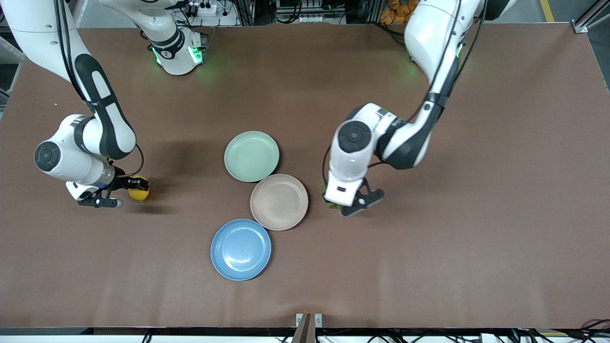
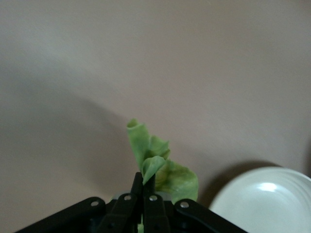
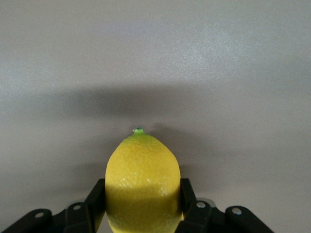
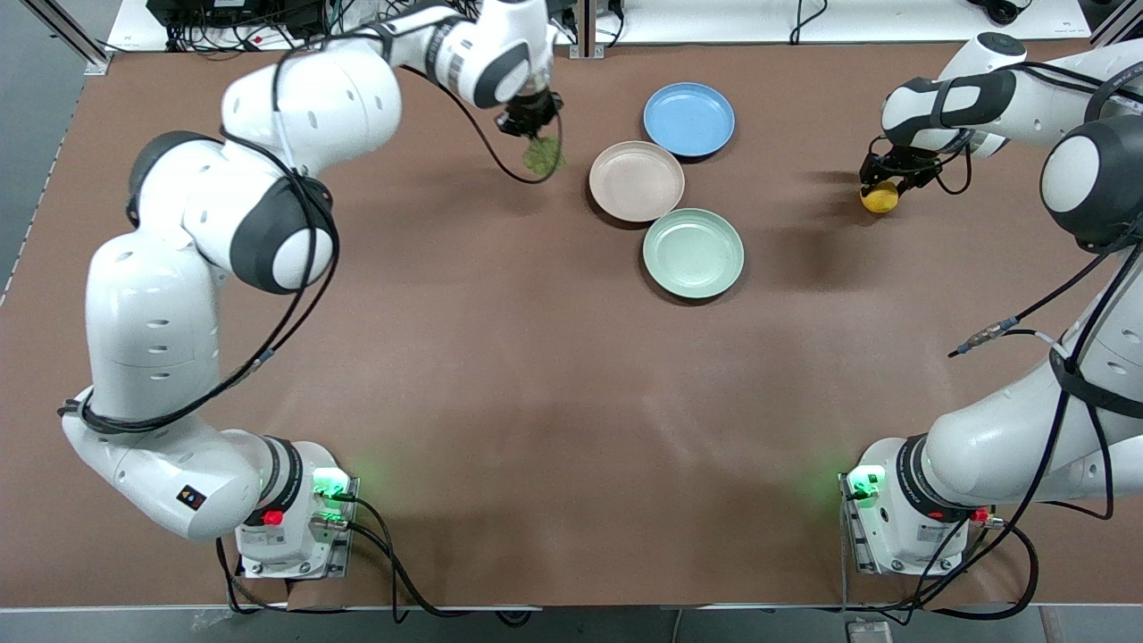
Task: Pick lemon and lettuce from blue and beige plates
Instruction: 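Carry the lettuce away with the left gripper while the right gripper lowers the lemon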
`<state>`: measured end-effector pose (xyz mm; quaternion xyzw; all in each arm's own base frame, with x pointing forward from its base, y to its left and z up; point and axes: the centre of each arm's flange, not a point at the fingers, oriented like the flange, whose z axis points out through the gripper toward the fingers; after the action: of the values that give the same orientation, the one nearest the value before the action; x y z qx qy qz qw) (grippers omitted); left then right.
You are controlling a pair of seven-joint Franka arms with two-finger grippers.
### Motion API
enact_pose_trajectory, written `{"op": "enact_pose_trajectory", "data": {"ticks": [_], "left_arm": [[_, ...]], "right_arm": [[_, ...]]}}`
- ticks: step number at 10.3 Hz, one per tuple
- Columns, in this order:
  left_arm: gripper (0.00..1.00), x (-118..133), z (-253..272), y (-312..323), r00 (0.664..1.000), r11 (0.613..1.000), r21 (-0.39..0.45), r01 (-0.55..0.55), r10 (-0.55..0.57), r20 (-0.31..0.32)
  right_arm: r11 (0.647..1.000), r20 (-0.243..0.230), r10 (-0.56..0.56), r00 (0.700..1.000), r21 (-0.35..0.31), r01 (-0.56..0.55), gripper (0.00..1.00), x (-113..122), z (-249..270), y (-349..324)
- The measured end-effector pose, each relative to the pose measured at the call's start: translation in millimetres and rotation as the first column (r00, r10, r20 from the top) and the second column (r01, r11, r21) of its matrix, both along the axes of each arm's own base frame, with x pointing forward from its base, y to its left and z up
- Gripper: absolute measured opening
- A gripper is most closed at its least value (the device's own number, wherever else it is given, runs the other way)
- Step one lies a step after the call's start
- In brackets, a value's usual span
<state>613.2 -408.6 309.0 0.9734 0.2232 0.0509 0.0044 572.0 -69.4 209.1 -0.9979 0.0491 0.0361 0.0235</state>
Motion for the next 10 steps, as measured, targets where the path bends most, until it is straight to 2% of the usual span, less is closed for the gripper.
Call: {"op": "enact_pose_trajectory", "data": {"ticks": [2,3,4,5,8,10], "left_arm": [[0.02,22,2,45,0.999,1.000,0.030,0.007,-0.006,-0.036],[0.02,30,-1,66,0.998,0.999,0.045,0.013,-0.010,-0.060],[0.02,36,-6,85,0.996,0.998,0.061,0.026,-0.021,-0.090],[0.02,42,-11,108,0.992,0.996,0.075,0.042,-0.033,-0.120],[0.02,65,-24,196,0.977,0.992,0.087,0.097,-0.078,-0.200],[0.02,69,-38,241,0.965,0.988,0.080,0.128,-0.106,-0.242]], "right_arm": [[1.000,-0.001,-0.003,1.000,0.001,0.003,0.68,0,0,4],[1.000,-0.001,0.005,1.000,0.002,-0.005,0.74,1,0,9],[1.000,0.001,0.015,1.000,0.002,-0.015,0.89,2,0,15],[1.000,0.005,0.024,1.000,0.002,-0.024,0.99,5,3,20],[0.999,-0.025,0.039,0.999,0.019,-0.038,1.00,18,25,26],[0.998,-0.032,0.054,0.998,0.018,-0.053,1.00,28,50,26]]}}
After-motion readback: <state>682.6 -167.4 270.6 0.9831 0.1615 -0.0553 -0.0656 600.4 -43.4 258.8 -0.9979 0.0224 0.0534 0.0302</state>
